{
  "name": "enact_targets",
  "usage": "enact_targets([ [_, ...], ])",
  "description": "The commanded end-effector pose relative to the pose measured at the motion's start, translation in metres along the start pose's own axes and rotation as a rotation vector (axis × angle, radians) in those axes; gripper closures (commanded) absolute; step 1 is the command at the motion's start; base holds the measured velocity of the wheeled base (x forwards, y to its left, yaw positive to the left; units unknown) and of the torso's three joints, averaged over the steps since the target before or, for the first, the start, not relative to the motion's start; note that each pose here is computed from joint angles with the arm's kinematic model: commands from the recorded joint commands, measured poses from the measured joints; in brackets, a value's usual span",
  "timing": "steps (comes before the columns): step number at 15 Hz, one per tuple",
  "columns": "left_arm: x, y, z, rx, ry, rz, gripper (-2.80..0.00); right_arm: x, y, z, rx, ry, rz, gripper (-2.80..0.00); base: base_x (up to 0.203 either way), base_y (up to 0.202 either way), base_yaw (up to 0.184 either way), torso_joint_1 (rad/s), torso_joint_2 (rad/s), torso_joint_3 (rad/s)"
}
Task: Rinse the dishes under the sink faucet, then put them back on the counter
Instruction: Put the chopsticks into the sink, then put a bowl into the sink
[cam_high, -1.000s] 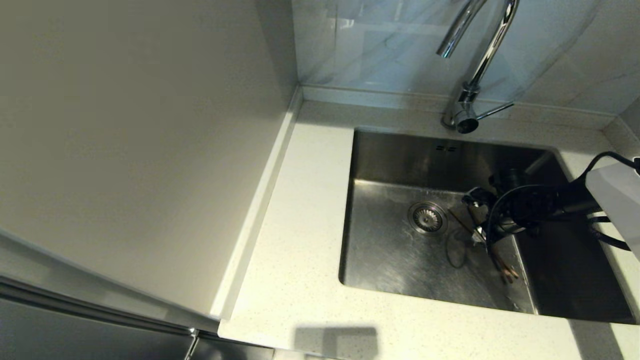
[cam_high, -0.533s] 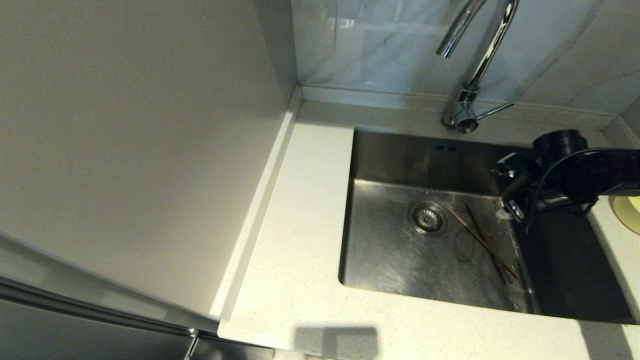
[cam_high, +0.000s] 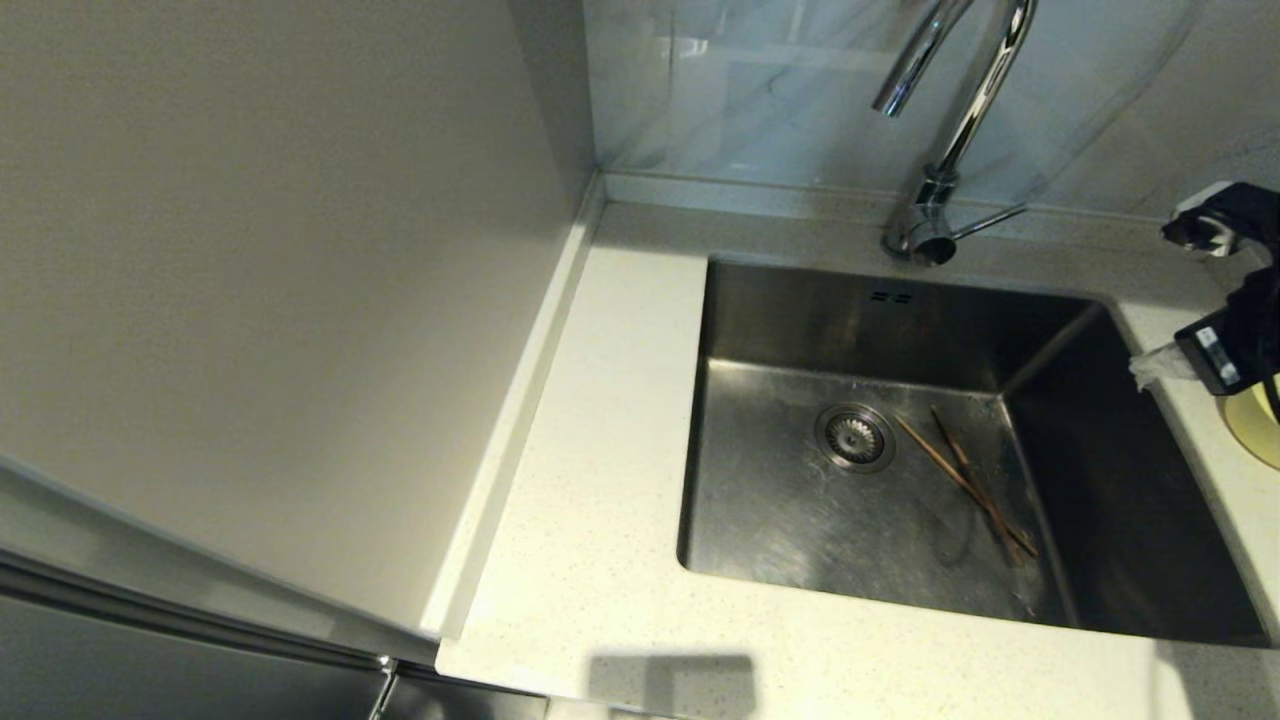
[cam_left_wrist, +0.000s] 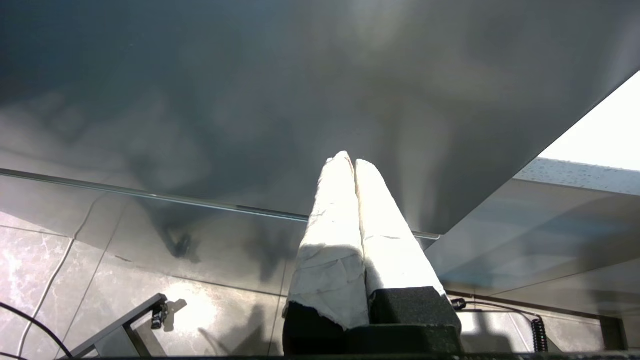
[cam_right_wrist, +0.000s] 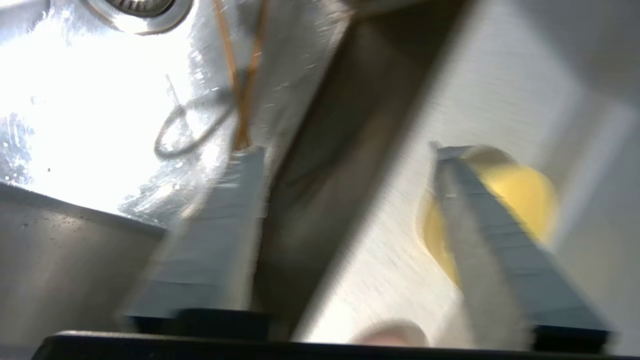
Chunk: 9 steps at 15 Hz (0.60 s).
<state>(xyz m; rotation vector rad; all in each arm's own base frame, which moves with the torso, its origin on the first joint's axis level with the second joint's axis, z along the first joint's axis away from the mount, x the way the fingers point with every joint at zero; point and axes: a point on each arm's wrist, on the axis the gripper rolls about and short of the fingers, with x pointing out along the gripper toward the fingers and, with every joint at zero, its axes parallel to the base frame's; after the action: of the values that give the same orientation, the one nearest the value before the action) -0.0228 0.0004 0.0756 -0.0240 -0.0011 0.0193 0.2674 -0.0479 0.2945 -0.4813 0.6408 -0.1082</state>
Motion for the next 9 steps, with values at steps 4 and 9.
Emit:
enact_targets([
  [4, 0.000, 0.000, 0.000, -0.001, -0.004, 0.000, 0.00, -0.057, -0.024, -0.010, 0.049, -0.036, -0.056, 0.00, 0.000, 0.000, 0.000, 0.000, 0.00, 0.000],
  [9, 0.000, 0.000, 0.000, -0.001, -0.004, 0.000, 0.00, -0.082, -0.037, -0.019, 0.147, 0.091, 0.037, 0.00, 0.000, 0.000, 0.000, 0.000, 0.00, 0.000],
])
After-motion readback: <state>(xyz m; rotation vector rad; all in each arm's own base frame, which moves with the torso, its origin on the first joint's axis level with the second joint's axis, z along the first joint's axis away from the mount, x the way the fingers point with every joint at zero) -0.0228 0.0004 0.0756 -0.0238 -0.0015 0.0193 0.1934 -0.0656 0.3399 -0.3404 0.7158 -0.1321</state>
